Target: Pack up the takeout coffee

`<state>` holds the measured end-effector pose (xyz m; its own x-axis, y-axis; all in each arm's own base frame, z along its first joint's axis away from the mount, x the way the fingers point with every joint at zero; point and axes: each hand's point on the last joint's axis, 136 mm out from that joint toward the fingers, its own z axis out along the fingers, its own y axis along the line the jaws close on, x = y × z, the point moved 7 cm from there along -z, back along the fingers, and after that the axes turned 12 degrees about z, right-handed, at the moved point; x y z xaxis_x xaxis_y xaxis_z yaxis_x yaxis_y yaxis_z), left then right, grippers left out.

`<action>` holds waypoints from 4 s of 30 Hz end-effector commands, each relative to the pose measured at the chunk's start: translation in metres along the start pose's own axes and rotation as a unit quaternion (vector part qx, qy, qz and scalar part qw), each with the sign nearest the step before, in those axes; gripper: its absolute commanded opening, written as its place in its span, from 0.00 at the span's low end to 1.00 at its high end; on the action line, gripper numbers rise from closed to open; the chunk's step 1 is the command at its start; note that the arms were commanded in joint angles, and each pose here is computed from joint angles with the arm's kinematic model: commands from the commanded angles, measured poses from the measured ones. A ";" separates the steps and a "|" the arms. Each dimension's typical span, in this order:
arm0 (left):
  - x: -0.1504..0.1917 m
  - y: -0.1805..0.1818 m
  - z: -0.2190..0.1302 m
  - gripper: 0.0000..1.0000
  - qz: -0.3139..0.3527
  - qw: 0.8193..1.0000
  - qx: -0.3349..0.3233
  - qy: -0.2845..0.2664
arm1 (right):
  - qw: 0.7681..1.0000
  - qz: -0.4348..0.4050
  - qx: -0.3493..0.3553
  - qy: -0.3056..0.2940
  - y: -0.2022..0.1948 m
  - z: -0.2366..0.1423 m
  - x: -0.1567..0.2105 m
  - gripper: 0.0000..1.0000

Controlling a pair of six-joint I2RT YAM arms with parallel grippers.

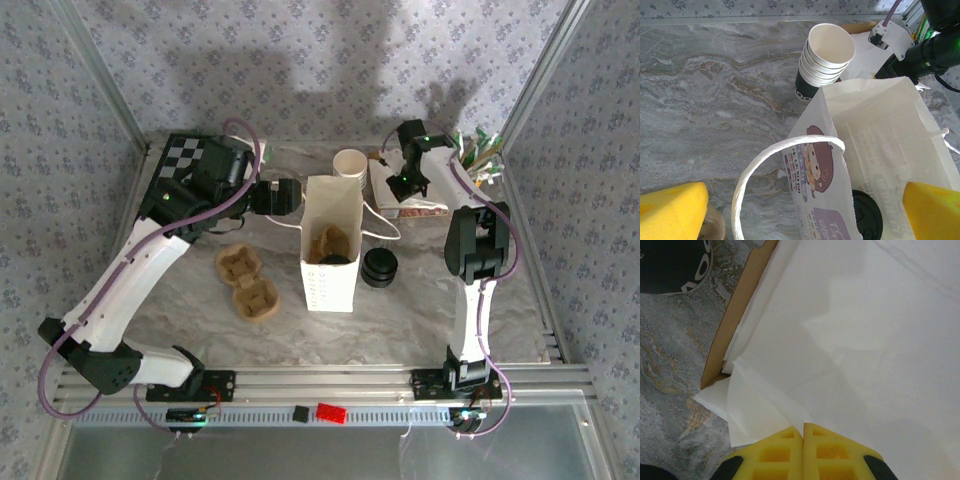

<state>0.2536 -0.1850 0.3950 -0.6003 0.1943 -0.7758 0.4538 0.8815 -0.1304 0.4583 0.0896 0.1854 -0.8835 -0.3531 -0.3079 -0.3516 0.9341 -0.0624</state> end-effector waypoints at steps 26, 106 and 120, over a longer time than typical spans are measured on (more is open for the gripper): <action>-0.033 -0.009 -0.071 1.00 0.070 0.993 0.011 -0.097 | 0.940 0.274 -0.071 -0.191 -0.027 -0.196 0.010 0.00; -0.071 -0.218 0.045 0.18 0.369 0.783 0.067 -0.496 | 0.727 0.440 -0.412 -0.329 0.057 -0.401 0.110 0.00; -0.060 -0.161 -0.018 0.00 0.281 0.899 0.101 -0.319 | 0.760 0.386 -0.348 -0.391 0.030 -0.426 0.112 0.74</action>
<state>0.2092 -0.3635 0.4594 0.4207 0.2265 -0.8785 0.6790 0.5636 0.4705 0.2243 0.0584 0.5510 -0.5461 0.7234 -0.4224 -0.1036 0.4420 0.8910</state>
